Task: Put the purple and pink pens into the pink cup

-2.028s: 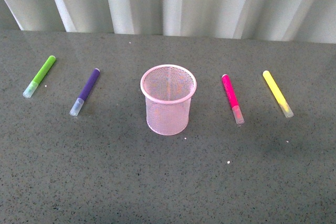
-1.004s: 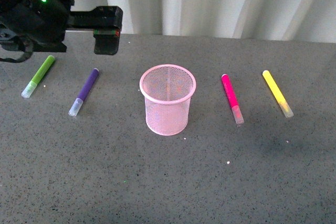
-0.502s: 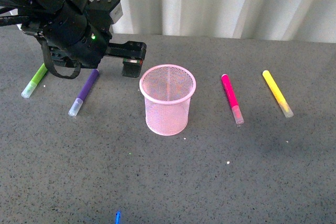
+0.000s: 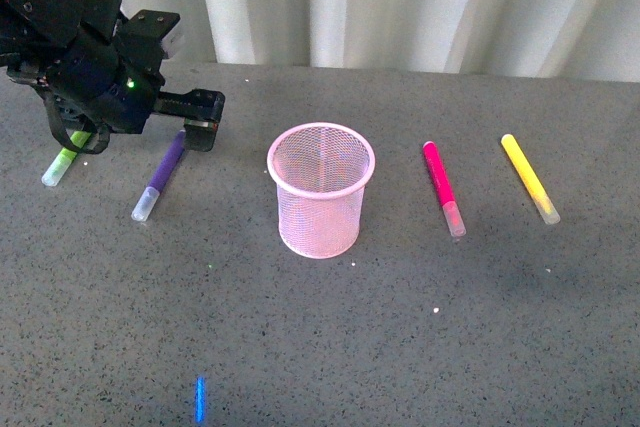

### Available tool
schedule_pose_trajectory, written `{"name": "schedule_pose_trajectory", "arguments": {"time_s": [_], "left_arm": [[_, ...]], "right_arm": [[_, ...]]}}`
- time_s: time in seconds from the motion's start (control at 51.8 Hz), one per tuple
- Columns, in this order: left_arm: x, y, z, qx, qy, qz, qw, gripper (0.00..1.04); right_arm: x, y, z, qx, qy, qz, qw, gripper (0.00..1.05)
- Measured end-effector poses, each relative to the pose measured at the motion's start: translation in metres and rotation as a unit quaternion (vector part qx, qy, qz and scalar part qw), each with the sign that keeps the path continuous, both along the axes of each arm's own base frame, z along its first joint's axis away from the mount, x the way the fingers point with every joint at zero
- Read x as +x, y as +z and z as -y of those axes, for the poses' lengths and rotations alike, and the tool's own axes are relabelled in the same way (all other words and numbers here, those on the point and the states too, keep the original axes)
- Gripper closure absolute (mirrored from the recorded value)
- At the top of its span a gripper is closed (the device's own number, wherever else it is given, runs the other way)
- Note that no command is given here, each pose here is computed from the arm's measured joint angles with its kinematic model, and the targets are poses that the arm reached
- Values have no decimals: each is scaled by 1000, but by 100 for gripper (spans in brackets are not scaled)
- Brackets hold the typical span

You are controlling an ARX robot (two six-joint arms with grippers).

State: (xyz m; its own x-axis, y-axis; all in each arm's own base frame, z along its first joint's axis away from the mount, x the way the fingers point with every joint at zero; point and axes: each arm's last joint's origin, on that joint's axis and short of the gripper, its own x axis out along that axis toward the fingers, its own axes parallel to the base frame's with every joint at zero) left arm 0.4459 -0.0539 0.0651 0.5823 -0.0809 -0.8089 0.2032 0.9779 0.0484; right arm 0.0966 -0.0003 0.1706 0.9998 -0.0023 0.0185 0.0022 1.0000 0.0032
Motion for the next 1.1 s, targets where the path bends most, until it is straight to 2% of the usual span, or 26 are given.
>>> {"name": "schedule_pose_trajectory", "arguments": {"time_s": [0.464,0.579,0.695,0.908,0.966,1.101], "left_arm": [[2,-23,8,-1,-10,0,1000,8],[3,-24,4,1,-6,4,1000,29],[4,-25,3,0,-5,10,1000,43],[3,-27,3,-2,-3,14,1000,85],[3,-27,3,-2,0,16,1000,90],[1,-26,1,-7,12,22,1000,92]], "right_arm": [[0,0,0,0,0,0,1000,7],[0,0,0,0,0,0,1000,7],[0,0,0,0,0,0,1000,7],[0,0,0,0,0,0,1000,7],[0,0,0,0,0,0,1000,7],[0,0,0,0,0,0,1000,7]]}}
